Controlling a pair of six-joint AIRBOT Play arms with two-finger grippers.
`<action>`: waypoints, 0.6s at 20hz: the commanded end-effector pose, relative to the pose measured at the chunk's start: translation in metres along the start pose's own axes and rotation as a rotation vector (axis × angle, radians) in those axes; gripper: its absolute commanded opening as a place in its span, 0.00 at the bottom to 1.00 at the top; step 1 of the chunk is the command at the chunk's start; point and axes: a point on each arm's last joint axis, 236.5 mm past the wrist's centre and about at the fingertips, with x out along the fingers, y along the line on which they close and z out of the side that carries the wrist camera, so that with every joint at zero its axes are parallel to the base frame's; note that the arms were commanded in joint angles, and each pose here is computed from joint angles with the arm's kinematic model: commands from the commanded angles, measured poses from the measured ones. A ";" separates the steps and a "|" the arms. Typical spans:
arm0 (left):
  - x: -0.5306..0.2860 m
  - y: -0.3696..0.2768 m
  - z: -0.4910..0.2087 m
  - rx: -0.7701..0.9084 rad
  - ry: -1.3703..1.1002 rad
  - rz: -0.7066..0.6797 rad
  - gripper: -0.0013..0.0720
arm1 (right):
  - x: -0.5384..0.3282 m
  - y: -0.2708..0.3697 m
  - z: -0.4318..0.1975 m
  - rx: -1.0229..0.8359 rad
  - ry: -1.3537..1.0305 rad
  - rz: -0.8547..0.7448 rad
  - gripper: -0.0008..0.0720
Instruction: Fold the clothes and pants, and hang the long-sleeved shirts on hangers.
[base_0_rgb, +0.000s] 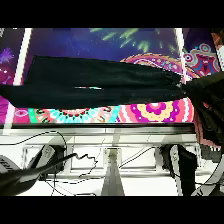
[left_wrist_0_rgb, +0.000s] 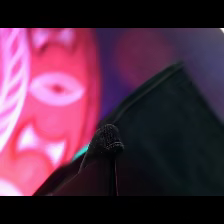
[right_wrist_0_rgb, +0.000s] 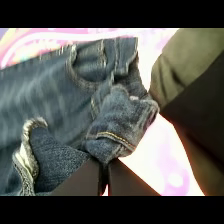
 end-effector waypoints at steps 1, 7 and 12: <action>0.040 -0.045 0.024 0.058 -0.031 -0.049 0.03 | 0.016 -0.011 0.031 0.102 -0.096 -0.020 0.03; 0.150 -0.122 0.000 0.127 0.081 -0.160 0.03 | 0.116 0.033 0.051 0.108 -0.077 0.066 0.03; 0.207 -0.150 0.002 0.025 0.037 -0.175 0.04 | 0.209 0.047 0.070 0.249 -0.021 0.060 0.03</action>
